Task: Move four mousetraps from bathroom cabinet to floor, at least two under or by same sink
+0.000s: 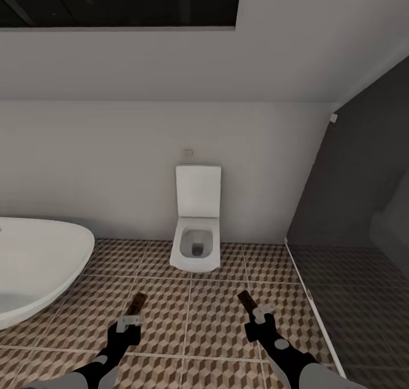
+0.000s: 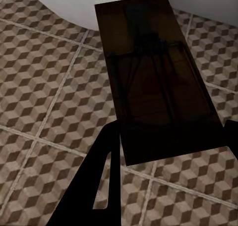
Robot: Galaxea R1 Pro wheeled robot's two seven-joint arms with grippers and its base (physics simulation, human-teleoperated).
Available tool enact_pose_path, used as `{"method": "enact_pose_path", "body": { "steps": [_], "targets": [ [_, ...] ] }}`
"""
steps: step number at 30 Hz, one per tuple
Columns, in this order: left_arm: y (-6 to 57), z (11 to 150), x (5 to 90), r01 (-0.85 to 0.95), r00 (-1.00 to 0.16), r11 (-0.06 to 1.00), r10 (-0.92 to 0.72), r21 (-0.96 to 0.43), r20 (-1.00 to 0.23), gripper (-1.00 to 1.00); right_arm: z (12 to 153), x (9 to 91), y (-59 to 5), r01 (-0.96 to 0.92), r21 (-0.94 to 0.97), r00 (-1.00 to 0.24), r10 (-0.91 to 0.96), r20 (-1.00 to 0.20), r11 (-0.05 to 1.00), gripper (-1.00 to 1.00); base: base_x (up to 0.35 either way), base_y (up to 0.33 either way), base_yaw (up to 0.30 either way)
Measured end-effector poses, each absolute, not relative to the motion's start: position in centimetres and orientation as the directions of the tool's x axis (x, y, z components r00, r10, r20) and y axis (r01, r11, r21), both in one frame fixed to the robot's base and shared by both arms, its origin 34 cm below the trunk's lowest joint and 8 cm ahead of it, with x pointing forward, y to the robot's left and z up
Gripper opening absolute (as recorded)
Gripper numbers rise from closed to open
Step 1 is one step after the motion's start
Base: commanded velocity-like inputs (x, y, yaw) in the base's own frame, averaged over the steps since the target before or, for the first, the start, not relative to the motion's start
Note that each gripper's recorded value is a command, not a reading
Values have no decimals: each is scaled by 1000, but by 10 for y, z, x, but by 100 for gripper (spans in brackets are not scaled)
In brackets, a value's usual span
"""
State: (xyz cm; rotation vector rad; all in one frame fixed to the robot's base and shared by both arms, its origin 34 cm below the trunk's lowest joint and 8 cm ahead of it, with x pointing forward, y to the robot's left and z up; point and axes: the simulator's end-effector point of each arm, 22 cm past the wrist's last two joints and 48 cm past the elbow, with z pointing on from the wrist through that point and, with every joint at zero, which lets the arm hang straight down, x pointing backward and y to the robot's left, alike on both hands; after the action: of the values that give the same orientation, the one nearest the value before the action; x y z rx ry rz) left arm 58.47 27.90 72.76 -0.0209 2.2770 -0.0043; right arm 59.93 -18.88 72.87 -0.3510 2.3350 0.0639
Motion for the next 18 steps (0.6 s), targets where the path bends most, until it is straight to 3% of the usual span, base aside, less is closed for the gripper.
{"method": "enact_pose_path", "body": {
  "steps": [18],
  "targets": [
    [275, 726, 582, -1, -650, 1000, -16, -20, -760, -100, 741, 609, -185, -272, -61, -615, -222, -757, 961, -100, 0, 0, 0]
  ]
}}
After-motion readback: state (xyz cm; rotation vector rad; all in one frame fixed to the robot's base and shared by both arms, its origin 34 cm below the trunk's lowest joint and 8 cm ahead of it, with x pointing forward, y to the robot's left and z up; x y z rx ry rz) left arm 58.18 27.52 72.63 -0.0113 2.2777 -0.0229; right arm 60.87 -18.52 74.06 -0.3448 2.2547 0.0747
